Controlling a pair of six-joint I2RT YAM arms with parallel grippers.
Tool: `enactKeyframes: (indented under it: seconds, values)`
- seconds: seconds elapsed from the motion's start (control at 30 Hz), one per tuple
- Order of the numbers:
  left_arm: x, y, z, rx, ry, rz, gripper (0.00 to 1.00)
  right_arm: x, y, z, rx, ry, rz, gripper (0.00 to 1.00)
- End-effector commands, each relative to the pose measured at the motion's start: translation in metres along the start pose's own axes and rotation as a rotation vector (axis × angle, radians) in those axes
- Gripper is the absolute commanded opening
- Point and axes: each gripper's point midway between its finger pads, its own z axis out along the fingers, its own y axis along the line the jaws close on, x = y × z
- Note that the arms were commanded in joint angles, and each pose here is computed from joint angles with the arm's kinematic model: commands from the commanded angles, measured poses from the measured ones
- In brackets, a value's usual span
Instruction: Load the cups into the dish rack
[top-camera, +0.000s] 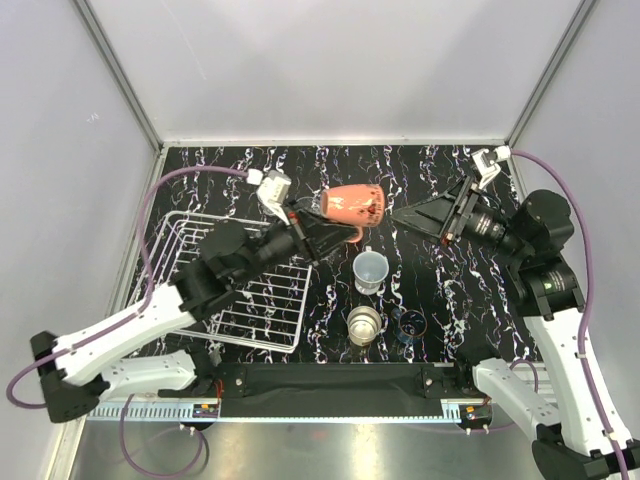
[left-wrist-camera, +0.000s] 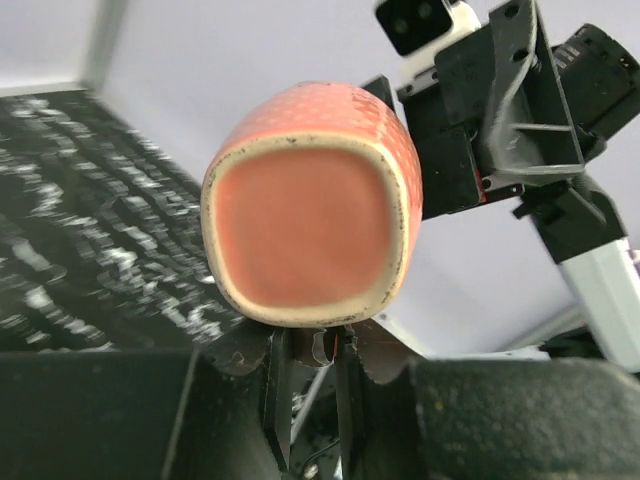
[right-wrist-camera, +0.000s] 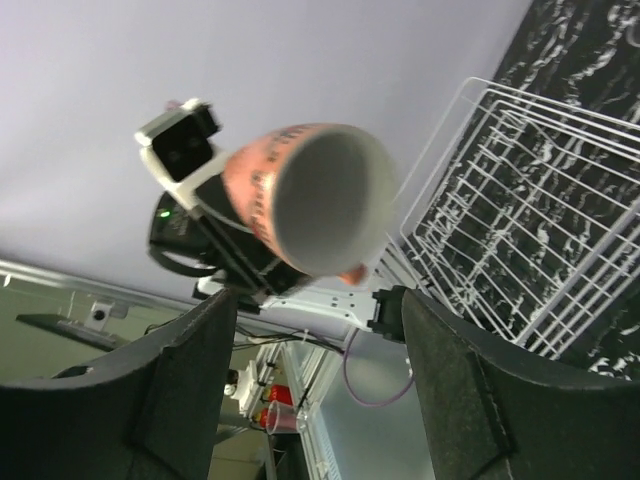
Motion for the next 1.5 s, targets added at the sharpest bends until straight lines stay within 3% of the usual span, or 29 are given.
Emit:
enactKeyframes:
  seconds: [0.0, 0.1, 0.13, 0.17, 0.23, 0.27, 0.5, 0.57, 0.73, 0.9, 1.17, 1.47]
  values:
    - [-0.054, -0.002, -0.036, -0.107, -0.139, 0.074, 0.00, 0.000, -0.020, -0.003, 0.107, -0.014, -0.081, 0.74]
    - [-0.055, 0.024, -0.061, -0.268, -0.114, 0.112, 0.00, 0.001, -0.033, -0.005, 0.163, -0.016, -0.082, 0.75]
    - [-0.065, 0.035, -0.071, -0.358, -0.139, 0.120, 0.00, 0.001, -0.037, -0.007, 0.185, -0.013, -0.111, 0.75]
    - [-0.051, 0.057, -0.085, -0.474, -0.065, 0.137, 0.00, -0.003, -0.045, -0.008, 0.229, -0.034, -0.126, 0.75]
    - [-0.060, 0.085, -0.109, -0.677, -0.074, 0.164, 0.00, -0.001, -0.057, -0.017, 0.310, -0.030, -0.157, 0.75]
    - [-0.049, 0.104, -0.128, -0.789, -0.014, 0.184, 0.00, -0.003, -0.061, -0.020, 0.341, -0.049, -0.172, 0.75]
    - [-0.036, 0.169, -0.192, -1.120, 0.049, 0.202, 0.00, 0.008, -0.079, -0.031, 0.410, -0.028, -0.189, 0.76]
    - [-0.012, 0.196, -0.205, -1.213, 0.088, 0.168, 0.00, 0.012, -0.084, -0.032, 0.415, -0.020, -0.183, 0.76]
    - [0.030, 0.233, -0.203, -1.318, 0.162, 0.097, 0.00, 0.019, -0.090, -0.035, 0.425, -0.009, -0.171, 0.76]
    - [0.058, 0.267, -0.187, -1.374, 0.238, 0.118, 0.00, 0.025, -0.094, -0.040, 0.436, -0.013, -0.161, 0.76]
    - [0.088, 0.302, -0.176, -1.464, 0.331, 0.093, 0.00, 0.031, -0.100, -0.045, 0.458, -0.014, -0.147, 0.76]
    - [0.111, 0.336, -0.182, -1.493, 0.340, 0.035, 0.00, 0.034, -0.108, -0.048, 0.484, -0.006, -0.142, 0.76]
